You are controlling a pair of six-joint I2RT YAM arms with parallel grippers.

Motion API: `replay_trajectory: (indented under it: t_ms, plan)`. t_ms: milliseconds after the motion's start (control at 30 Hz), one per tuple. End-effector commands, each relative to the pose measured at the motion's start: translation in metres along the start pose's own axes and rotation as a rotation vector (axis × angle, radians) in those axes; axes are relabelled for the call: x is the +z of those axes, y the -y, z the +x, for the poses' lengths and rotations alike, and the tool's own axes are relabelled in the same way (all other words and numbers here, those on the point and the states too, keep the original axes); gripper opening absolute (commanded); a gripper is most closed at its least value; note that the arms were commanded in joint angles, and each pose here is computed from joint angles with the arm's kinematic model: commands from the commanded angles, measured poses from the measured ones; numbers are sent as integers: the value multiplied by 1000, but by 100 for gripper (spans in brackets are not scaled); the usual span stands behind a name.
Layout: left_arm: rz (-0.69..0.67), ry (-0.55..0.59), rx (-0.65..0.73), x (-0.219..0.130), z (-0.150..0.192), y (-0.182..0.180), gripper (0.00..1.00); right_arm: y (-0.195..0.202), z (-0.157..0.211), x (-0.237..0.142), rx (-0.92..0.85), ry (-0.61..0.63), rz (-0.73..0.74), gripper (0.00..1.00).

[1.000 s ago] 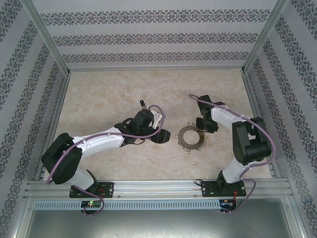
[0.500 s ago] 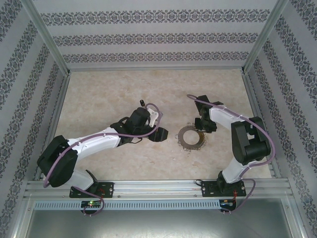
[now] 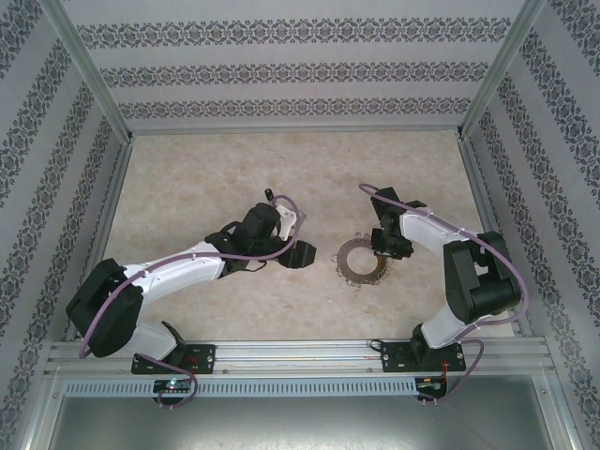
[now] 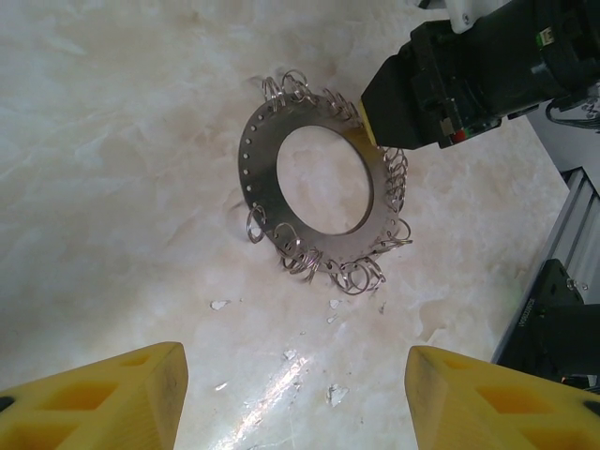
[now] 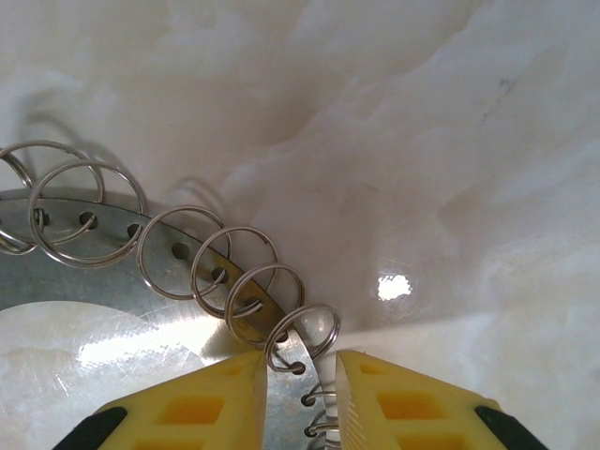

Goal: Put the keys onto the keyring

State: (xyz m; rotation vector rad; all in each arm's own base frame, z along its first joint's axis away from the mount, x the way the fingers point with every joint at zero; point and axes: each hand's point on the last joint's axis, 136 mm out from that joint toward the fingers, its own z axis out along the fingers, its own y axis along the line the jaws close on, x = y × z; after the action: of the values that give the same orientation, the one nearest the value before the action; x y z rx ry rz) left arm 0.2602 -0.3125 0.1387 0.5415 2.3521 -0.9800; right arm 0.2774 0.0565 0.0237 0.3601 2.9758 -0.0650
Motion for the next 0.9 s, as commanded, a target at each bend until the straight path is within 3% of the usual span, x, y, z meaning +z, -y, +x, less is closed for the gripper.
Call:
replay_trajectory:
  t_ms: [0, 300, 633, 867]
  plan:
    - [29, 45, 36, -7, -9, 4, 64, 5, 1, 2, 23, 1, 11, 27]
    - [31, 53, 36, -10, -12, 4, 64, 6, -3, 5, 16, -8, 9, 33]
    - [31, 62, 36, -13, -13, 5, 64, 13, -3, 3, 35, -7, 5, 21]
    - [30, 70, 35, -15, -14, 4, 64, 11, -1, 4, 36, -20, -7, 25]
